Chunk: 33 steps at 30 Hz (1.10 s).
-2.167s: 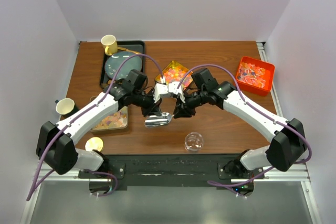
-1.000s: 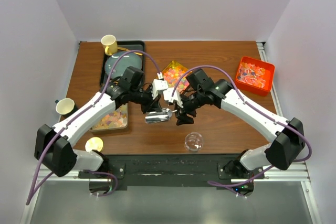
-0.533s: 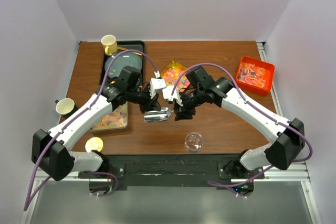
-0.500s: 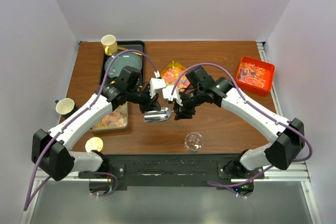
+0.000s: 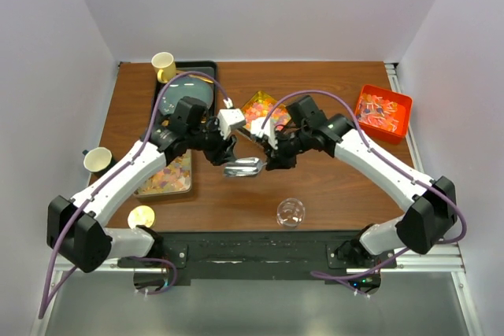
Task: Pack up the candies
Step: Pick up the spatula from the center of the board, then move the storage box to the center of the board.
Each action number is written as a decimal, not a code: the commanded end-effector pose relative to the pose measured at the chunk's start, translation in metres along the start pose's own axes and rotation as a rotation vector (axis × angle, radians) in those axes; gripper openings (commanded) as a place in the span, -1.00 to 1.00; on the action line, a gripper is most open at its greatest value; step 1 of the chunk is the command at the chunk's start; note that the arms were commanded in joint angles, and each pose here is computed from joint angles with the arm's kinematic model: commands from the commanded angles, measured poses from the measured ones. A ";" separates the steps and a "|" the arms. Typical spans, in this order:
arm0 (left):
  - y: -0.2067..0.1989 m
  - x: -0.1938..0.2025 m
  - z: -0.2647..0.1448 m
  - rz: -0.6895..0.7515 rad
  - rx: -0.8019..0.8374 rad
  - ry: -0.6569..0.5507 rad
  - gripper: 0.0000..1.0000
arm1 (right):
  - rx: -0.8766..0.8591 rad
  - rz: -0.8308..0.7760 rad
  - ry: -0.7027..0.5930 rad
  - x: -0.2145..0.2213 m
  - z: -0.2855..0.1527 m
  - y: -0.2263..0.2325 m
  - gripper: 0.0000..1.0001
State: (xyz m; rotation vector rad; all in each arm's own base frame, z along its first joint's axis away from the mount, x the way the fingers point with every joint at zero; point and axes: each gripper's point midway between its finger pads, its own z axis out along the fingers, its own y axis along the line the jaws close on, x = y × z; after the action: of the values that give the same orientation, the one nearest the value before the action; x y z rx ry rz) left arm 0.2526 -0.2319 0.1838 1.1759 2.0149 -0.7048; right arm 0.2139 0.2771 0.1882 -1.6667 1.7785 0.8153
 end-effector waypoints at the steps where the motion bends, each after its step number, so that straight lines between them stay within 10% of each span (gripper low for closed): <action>1: 0.061 -0.009 -0.030 -0.100 -0.363 -0.029 0.11 | 0.066 0.161 0.016 0.028 -0.030 -0.007 -1.00; 5: 0.100 0.037 -0.043 -0.289 -0.581 0.058 0.18 | 0.134 0.218 0.016 0.047 -0.049 -0.014 -1.00; 33: 0.118 0.152 -0.023 -0.624 -0.678 0.274 -0.07 | 0.220 0.302 -0.024 0.061 -0.071 -0.017 -1.00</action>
State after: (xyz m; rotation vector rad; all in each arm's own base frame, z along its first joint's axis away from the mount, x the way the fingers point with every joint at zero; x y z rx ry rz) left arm 0.2928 -0.0947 0.0723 0.3345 2.5787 -0.1110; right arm 0.2232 0.1789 0.1761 -1.2845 2.0890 0.7163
